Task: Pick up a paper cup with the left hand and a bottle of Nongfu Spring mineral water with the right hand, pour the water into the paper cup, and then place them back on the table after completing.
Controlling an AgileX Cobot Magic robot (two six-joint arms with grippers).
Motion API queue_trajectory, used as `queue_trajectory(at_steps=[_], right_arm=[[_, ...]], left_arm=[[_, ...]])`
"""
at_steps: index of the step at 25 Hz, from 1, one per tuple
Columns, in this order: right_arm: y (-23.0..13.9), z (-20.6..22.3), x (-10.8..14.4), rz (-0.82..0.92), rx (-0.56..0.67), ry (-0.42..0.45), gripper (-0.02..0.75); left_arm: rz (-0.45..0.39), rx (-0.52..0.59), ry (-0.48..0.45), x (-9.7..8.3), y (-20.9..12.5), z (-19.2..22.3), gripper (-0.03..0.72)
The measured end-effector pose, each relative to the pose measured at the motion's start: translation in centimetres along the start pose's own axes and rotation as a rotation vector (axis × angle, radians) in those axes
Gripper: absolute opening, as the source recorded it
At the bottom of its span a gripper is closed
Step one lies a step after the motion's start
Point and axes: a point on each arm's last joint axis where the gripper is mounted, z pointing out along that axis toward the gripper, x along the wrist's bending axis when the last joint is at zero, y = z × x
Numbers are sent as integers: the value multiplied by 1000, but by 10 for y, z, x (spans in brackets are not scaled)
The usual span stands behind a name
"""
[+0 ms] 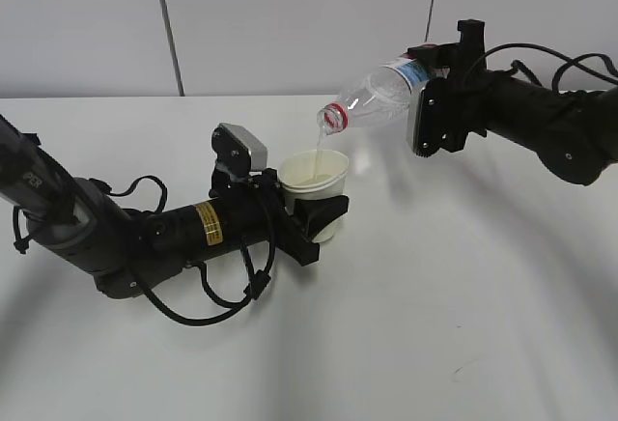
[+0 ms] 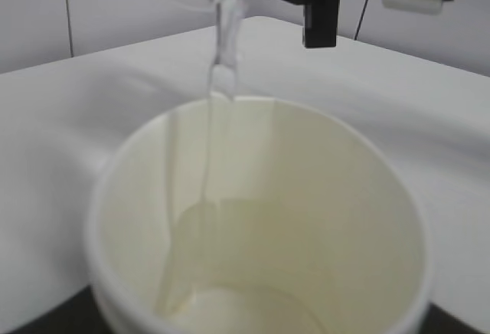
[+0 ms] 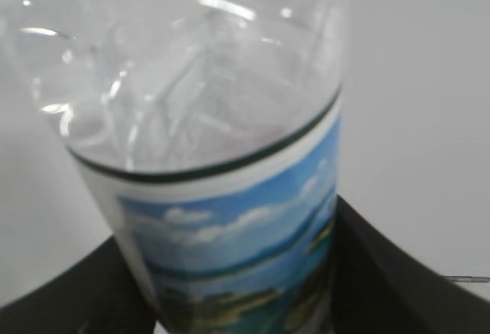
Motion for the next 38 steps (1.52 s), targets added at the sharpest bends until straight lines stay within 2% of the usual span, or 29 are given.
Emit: queue_trajectory(at_steps=[7, 18, 25, 35, 38], right_arm=[[-2, 0, -1, 38, 24, -10, 426], [-3, 0, -2, 246, 33, -25, 426], [-3, 0, -2, 499, 30, -30, 425], [-3, -1, -1, 1038, 24, -37, 425], [-3, -3, 4, 1150, 34, -27, 424]], left_arm=[[0, 0, 0, 0, 0, 0, 359], [-3, -2, 6, 1, 0, 0, 359], [-6, -4, 11, 1, 0, 0, 359], [-23, -16, 53, 7, 1, -2, 359], [-27, -19, 63, 10, 2, -3, 359]])
